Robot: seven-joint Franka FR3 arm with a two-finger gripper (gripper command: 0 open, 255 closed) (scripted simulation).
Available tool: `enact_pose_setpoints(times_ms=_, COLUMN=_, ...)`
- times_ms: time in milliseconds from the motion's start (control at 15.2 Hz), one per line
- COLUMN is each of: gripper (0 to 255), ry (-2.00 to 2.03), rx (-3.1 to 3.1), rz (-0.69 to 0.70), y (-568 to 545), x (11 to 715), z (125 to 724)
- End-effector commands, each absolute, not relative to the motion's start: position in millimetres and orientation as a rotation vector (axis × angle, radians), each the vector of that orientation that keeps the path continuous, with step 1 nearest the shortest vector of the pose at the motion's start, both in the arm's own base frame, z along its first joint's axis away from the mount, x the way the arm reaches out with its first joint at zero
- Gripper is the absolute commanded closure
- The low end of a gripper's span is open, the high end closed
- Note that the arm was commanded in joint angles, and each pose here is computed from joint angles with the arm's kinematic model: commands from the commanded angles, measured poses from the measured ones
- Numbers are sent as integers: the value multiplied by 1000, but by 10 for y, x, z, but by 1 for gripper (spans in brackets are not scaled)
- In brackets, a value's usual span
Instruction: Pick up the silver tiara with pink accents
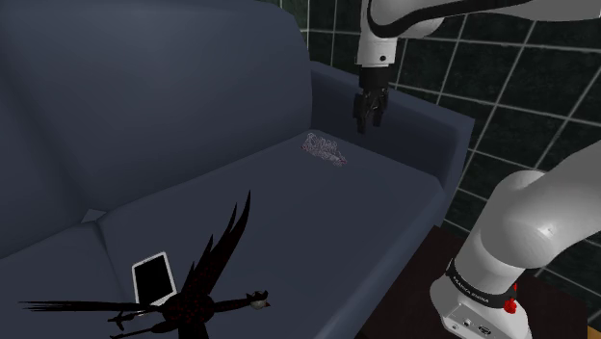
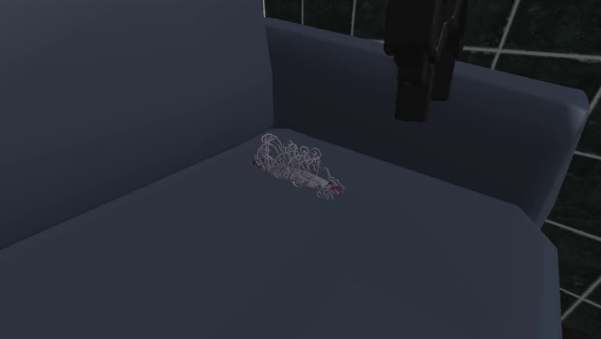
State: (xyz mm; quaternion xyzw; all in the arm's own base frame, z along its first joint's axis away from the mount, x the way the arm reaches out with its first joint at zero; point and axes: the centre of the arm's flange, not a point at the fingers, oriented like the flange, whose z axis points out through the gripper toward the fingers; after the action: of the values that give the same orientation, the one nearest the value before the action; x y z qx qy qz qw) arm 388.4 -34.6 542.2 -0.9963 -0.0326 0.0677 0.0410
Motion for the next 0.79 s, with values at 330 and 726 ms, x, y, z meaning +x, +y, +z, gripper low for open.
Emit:
enact_pose_setpoints(times_ms=330, gripper=0, ry=-128, rx=-3086, rz=242, y=-589, x=4710, z=5045)
enact_pose_setpoints(times_ms=726, gripper=0, ry=-153, rx=-3115, rz=272, y=-810, x=5413, z=4735)
